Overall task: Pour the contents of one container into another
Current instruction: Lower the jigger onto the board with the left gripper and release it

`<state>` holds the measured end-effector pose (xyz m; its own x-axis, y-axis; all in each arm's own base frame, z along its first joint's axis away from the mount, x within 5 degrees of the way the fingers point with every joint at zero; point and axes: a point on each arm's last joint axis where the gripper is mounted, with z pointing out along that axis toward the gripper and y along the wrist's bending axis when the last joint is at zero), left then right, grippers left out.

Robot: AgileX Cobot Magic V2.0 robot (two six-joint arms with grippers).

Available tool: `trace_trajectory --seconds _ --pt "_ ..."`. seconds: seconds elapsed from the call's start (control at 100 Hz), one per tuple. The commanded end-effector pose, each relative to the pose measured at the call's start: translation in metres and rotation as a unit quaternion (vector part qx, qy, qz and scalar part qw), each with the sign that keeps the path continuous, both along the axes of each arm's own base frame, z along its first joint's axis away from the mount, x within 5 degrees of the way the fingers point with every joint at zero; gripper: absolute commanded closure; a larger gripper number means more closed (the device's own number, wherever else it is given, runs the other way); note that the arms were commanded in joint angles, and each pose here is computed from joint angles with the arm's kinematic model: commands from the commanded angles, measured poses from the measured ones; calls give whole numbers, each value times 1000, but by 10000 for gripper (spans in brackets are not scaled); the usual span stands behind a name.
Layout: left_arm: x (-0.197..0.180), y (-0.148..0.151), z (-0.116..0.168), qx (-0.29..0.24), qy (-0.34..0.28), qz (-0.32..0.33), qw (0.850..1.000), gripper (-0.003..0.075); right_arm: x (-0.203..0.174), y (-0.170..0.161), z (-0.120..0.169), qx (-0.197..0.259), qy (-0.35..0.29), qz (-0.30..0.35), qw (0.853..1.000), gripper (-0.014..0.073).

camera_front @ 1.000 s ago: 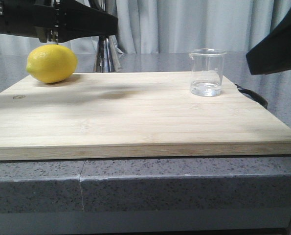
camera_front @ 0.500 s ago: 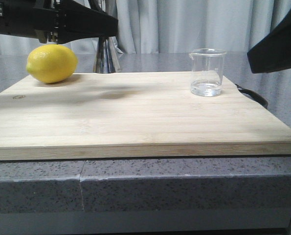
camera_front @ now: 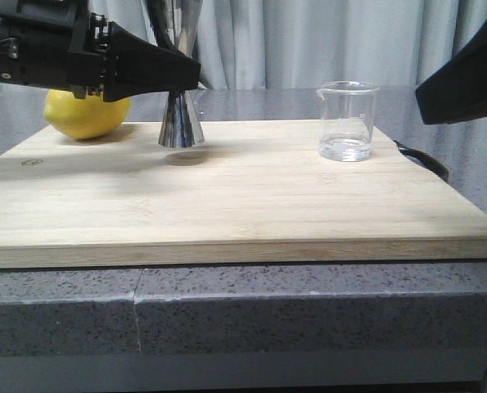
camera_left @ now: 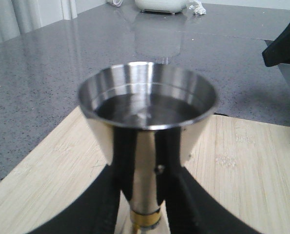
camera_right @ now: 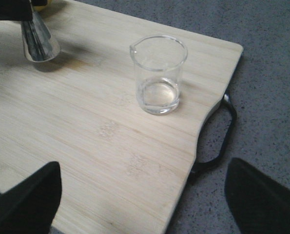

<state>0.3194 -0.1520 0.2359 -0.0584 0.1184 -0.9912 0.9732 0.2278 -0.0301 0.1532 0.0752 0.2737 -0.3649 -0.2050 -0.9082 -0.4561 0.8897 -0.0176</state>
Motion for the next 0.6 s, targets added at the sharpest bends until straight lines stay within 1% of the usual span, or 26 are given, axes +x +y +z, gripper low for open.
trace_trajectory --seconds 0.0,0.26,0.59 --pt "-5 -4 31 -78 -30 -26 996 532 3 0 16 13 -51 -2 999 -20" --pt "1 -5 17 -74 -11 -24 997 532 3 0 16 9 -55 0 998 -20" --pt "1 -5 17 -74 -11 -24 997 527 3 0 16 9 -57 0 998 -20"
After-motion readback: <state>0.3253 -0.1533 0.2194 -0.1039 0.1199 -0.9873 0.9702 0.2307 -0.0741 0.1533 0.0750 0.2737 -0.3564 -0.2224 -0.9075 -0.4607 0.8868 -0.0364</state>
